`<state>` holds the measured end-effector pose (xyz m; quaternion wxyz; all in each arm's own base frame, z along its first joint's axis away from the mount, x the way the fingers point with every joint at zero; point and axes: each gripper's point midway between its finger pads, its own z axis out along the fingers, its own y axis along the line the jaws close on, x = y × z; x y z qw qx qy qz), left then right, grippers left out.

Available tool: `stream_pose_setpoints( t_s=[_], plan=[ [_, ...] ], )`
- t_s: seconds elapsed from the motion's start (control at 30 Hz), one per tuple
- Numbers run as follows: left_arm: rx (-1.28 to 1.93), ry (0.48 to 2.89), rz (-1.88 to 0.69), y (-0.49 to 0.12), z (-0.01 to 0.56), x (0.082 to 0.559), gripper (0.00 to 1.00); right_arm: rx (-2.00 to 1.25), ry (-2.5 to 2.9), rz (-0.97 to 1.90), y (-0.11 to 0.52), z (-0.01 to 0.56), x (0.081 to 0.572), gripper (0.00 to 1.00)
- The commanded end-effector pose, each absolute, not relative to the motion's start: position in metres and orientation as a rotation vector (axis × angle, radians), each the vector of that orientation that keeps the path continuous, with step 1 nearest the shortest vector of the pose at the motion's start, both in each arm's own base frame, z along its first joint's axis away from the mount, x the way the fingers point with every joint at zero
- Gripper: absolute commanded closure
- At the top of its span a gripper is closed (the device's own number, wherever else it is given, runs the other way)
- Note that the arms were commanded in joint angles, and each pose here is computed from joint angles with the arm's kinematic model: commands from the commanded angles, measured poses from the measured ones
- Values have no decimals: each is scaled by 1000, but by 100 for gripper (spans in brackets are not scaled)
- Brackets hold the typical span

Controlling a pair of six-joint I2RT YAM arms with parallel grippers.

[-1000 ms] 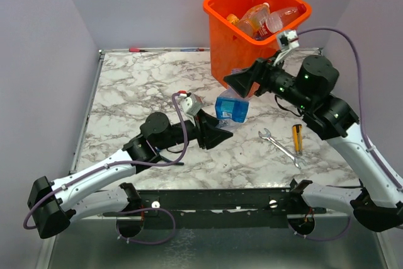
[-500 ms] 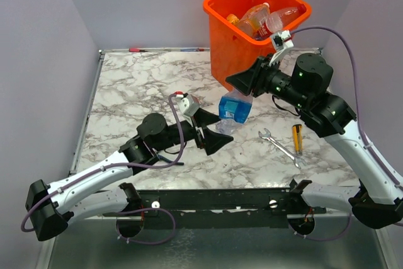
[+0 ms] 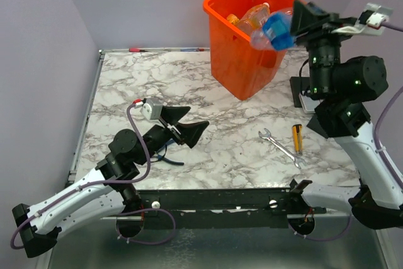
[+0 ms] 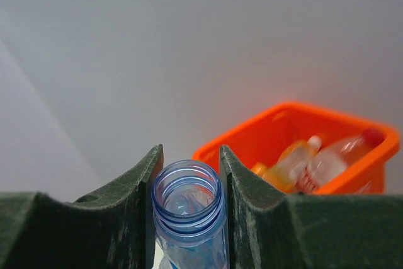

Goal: Put the plastic bottles in the bin
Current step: Place the plastic bottle in the trash bin.

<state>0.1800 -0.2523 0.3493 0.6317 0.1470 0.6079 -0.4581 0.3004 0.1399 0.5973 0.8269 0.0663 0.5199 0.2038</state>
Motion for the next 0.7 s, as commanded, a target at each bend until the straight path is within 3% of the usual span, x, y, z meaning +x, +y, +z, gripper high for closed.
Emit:
stream_pose_setpoints(
  t_s=[0.0,0.27,0.67],
  plan=[
    [204,1434,-904,-219,332,194,1,323,849,96,88,654,321,100],
    [148,1440,-935,-205,323,186,1,260,785,-10,84,647,429,100],
    [144,1457,-963,-200,314,178,1,87,954,330,146,581,550,100]
  ],
)
